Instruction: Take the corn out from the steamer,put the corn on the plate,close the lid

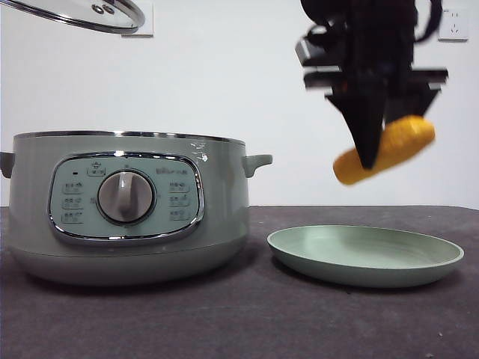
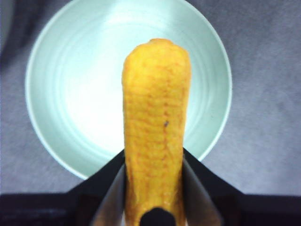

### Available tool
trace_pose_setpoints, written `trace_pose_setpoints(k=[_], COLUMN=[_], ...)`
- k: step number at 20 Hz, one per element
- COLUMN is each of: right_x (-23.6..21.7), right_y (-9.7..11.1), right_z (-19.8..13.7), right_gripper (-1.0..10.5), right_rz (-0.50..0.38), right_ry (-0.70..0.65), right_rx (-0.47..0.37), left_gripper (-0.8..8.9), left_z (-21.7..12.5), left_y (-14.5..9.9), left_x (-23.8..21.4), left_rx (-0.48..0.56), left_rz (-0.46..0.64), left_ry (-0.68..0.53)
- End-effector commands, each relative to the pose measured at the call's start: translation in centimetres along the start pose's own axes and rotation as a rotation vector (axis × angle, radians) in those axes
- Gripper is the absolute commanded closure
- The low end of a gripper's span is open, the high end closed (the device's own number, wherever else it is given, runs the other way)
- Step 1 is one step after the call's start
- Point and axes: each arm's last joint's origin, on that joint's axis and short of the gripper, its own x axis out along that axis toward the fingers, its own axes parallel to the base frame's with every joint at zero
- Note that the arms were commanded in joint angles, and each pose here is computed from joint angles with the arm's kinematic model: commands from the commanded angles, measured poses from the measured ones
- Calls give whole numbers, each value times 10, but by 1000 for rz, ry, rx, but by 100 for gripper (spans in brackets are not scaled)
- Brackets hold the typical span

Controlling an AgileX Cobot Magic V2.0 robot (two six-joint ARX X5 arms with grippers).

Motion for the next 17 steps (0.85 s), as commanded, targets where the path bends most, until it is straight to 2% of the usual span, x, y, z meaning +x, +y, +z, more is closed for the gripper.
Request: trace_pose_setpoints(k=[1, 10, 13, 14, 17], right_x=[16, 56, 68, 71, 74], right_y=[2, 8, 10, 11, 11], right_z=[-12, -26, -29, -30, -32], right_gripper=[959, 944, 935, 916, 758], right_rz=[4, 21, 52, 56, 75], right_ry=[-29, -165, -198, -208, -216], right_rx=[19, 35, 38, 40, 42], left_gripper=[822, 822, 822, 822, 822], left_z=[9, 9, 8, 8, 8], left_y=[2, 1, 1, 1, 0], left_x=[-6, -5, -4, -4, -4], left_rx=[-5, -27, -29, -29, -28], left_rz=[6, -25, -26, -26, -26], left_ry=[-76, -76, -72, -71, -64])
